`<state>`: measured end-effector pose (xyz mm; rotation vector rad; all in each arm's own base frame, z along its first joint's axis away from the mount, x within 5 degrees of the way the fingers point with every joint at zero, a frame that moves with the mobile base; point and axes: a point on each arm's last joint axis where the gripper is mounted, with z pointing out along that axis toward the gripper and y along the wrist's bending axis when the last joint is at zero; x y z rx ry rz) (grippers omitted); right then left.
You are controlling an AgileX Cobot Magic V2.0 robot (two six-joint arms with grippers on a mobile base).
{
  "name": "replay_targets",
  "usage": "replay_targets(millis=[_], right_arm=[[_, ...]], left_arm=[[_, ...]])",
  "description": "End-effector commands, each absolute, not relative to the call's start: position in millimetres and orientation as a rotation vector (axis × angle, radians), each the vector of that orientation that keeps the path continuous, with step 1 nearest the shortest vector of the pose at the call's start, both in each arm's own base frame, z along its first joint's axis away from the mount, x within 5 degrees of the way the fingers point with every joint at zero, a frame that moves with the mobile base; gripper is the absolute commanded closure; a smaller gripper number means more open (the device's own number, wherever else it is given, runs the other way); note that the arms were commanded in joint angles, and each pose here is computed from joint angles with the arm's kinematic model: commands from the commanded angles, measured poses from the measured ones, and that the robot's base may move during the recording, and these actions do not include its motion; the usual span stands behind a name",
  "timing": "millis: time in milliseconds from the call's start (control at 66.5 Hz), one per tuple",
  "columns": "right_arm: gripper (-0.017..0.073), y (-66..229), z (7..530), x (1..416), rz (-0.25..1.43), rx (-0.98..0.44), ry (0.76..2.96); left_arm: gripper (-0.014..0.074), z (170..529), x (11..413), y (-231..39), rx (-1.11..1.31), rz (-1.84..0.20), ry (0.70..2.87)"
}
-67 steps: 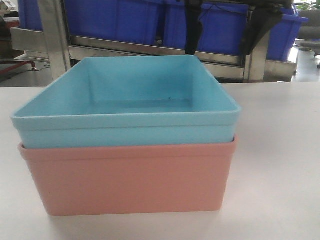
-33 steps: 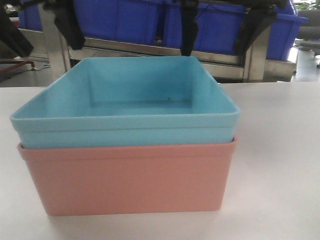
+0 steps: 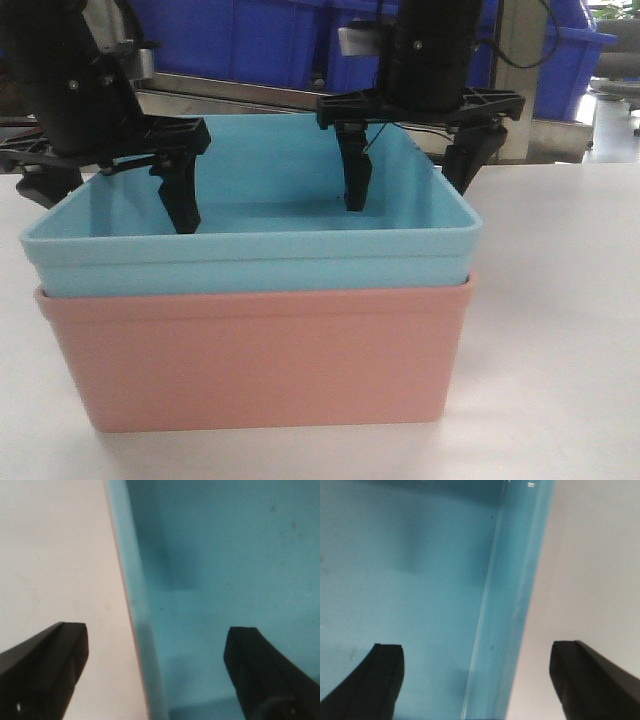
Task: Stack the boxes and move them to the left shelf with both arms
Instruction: 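Lower both grippers onto the stacked bins' rims and grasp them, then lift the stacked bins off the table with both grippers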
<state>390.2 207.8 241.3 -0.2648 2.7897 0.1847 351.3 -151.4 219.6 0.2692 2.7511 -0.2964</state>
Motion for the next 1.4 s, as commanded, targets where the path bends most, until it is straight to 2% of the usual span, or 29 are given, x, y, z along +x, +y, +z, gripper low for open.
replay_targets(millis=[0,75,225,301,556,857,1082,1383], right_arm=[[0.0035,206,269,391,0.202,-0.283,2.688],[0.0170,207,267,391,0.201,-0.284,2.691],[0.0523,207,267,391,0.200,-0.284,2.690],[0.0496,206,267,391,0.198,-0.285,2.689],[0.0505,203,278,389,0.176,-0.278,2.662],[0.0505,189,322,374,0.132,-0.266,2.532],[0.0505,175,342,345,0.191,-0.267,2.420],[0.0505,159,350,288,0.271,-0.291,2.318]], left_arm=[[0.0221,243,355,-156,0.242,-0.345,2.651],[0.0318,240,356,-156,0.239,-0.344,2.655],[0.0511,241,357,-156,0.236,-0.346,2.640],[0.0617,241,358,-157,0.231,-0.352,2.636],[0.0597,247,355,-156,0.219,-0.361,2.628],[0.0598,309,332,-146,0.173,-0.425,2.468],[0.0598,348,301,-133,0.128,-0.472,2.365],[0.0600,360,253,-131,0.174,-0.515,2.322]])
